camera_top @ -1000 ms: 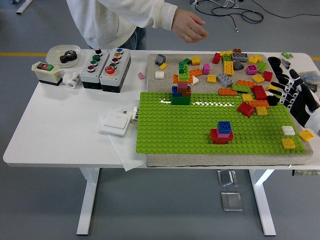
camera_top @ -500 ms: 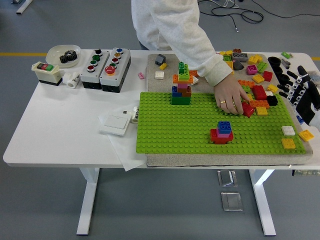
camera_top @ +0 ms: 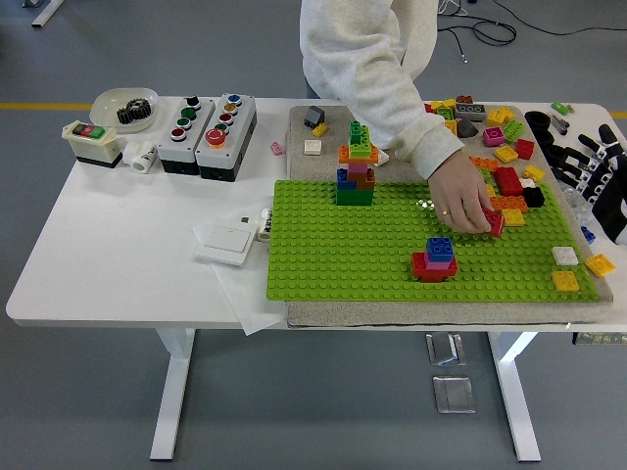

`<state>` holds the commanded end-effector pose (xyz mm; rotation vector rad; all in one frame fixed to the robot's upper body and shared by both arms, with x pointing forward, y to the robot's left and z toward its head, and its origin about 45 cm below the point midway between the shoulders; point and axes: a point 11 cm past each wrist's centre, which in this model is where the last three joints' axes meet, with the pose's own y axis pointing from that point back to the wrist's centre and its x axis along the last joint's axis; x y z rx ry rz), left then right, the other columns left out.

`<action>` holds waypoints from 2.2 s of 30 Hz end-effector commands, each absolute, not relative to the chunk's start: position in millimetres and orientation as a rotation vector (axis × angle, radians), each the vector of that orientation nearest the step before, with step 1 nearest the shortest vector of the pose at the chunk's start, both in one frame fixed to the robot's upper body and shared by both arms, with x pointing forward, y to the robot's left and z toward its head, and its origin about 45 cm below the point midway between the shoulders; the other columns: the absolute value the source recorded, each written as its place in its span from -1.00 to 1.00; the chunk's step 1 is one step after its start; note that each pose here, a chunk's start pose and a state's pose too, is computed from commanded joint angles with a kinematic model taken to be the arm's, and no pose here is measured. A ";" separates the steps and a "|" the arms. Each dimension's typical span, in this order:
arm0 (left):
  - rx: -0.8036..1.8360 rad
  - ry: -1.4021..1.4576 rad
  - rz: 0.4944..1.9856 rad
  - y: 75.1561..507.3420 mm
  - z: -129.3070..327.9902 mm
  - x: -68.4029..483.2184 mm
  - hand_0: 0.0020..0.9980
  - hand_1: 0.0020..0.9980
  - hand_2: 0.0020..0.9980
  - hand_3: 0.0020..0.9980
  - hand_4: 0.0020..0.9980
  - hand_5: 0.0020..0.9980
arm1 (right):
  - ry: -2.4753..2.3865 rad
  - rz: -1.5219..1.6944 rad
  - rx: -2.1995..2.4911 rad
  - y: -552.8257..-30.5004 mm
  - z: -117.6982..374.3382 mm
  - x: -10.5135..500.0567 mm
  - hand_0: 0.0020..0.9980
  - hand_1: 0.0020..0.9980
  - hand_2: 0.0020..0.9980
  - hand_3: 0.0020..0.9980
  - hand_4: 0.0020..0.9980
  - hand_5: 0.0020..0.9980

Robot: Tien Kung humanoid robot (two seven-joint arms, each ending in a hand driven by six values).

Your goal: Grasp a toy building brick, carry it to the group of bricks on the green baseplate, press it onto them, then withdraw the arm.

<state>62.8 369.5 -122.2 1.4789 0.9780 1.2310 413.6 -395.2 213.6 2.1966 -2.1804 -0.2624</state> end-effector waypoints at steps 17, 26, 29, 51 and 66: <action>1.476 0.979 1.230 368.8 -122.3 63.0 0.56 0.43 0.30 0.12 0.18 0.22 | -2.124 -0.013 2.083 -399.8 216.9 412.9 0.86 0.72 0.76 0.86 1.00 0.69; 1.480 0.978 1.225 368.8 -122.5 61.6 0.56 0.43 0.30 0.12 0.18 0.22 | -2.073 0.072 2.037 -400.9 212.6 410.1 0.85 0.71 0.74 0.84 1.00 0.45; 1.481 0.978 1.222 368.8 -122.6 60.8 0.56 0.43 0.30 0.12 0.18 0.22 | -2.071 0.076 2.029 -401.0 211.5 409.7 0.85 0.71 0.74 0.84 1.00 0.45; 1.483 0.974 1.222 371.0 -121.7 63.5 0.56 0.43 0.30 0.12 0.18 0.22 | -2.039 0.145 1.996 -400.0 212.5 411.5 0.84 0.71 0.73 0.83 1.00 0.47; 1.474 0.972 1.232 370.7 -121.1 67.8 0.56 0.43 0.30 0.13 0.18 0.22 | -1.952 0.293 1.949 -402.3 214.4 411.0 0.83 0.70 0.73 0.83 1.00 0.38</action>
